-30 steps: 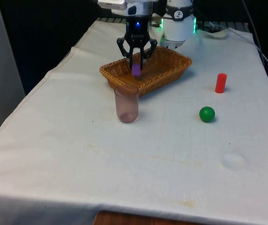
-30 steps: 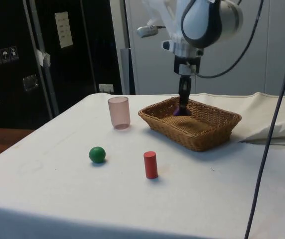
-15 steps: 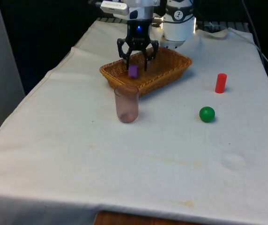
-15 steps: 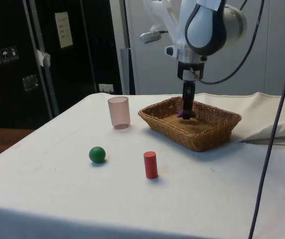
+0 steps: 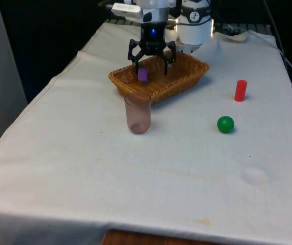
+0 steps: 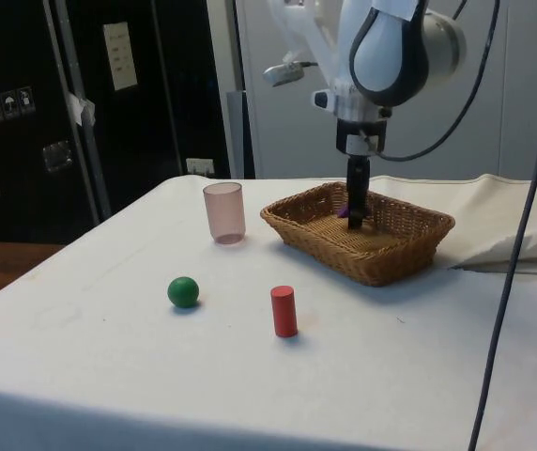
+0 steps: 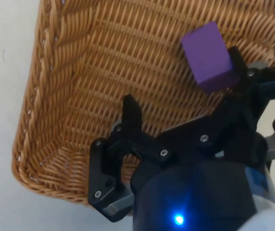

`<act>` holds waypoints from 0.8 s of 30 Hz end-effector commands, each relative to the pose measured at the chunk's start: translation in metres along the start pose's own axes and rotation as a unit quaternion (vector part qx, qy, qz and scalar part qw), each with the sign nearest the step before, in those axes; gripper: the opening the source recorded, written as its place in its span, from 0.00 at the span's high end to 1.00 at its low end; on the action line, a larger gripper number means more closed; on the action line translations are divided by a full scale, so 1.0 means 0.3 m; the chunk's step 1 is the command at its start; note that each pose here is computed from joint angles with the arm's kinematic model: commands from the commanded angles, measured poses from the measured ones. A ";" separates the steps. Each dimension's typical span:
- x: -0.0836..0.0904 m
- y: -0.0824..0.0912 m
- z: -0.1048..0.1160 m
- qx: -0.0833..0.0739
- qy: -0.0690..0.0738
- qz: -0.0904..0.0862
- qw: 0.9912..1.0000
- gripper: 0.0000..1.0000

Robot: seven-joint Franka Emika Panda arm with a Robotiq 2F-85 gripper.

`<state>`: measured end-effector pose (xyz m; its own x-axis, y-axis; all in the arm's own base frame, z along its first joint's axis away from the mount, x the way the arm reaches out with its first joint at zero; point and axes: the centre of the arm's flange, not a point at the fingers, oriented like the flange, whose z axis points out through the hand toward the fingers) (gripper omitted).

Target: Pick up the triangular block and place it into the basket.

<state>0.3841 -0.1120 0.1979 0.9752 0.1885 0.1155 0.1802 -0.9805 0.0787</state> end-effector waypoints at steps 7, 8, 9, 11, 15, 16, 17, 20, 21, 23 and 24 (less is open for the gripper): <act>-0.031 -0.038 -0.017 0.021 -0.003 0.001 1.000 0.00; -0.029 -0.020 0.014 0.007 -0.010 0.001 1.000 0.00; -0.033 -0.038 -0.016 0.022 -0.005 0.001 1.000 0.00; -0.035 -0.037 -0.013 0.025 -0.009 -0.001 1.000 0.00; -0.033 -0.029 -0.014 0.027 -0.011 -0.003 1.000 0.00; -0.031 -0.025 -0.017 0.027 -0.011 -0.005 1.000 0.00; -0.030 -0.021 -0.020 0.027 -0.011 -0.005 1.000 0.00; -0.027 -0.007 -0.036 0.029 -0.009 -0.008 0.999 0.00; -0.025 -0.003 -0.043 0.031 -0.008 -0.010 0.999 0.00; -0.017 0.001 -0.057 0.035 -0.007 -0.011 0.999 0.00; -0.011 0.003 -0.067 0.037 -0.004 -0.012 0.999 0.00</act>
<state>0.3780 -0.1121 0.2205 0.9711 0.2105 0.1126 0.2114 -0.9774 0.0038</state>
